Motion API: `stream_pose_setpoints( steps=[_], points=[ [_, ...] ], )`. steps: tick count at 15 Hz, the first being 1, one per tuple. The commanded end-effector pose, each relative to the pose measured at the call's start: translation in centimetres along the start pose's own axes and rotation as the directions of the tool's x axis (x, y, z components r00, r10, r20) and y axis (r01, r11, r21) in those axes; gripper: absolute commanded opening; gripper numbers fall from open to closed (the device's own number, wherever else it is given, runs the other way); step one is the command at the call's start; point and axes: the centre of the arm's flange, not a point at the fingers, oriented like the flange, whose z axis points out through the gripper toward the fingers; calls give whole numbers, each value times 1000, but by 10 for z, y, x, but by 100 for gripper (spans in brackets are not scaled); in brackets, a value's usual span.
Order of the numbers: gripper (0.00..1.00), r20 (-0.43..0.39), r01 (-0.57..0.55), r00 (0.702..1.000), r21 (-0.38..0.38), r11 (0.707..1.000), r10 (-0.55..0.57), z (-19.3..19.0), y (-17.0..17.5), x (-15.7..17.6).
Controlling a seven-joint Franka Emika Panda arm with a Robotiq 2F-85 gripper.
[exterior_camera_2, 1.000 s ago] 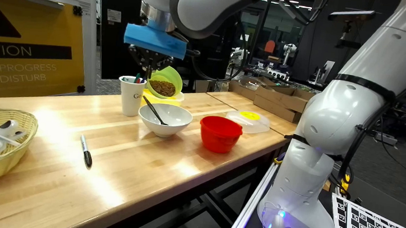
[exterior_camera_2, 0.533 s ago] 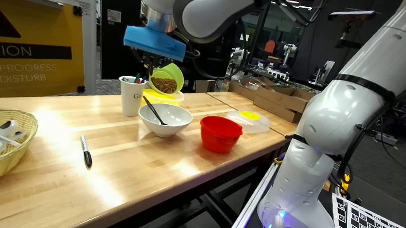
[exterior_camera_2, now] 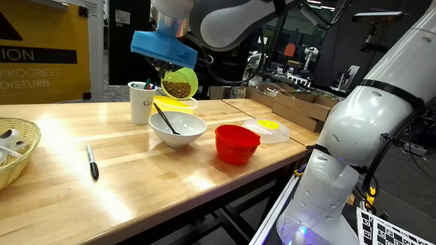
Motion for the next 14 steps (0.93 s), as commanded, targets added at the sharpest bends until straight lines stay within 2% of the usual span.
stream_pose_setpoints(
  steps=[1,14],
  points=[
    [1,-53,-24,998,-3,1000,24,-6,6,-13],
    [1,-152,-95,984,-29,995,90,-5,6,-32]
  ],
)
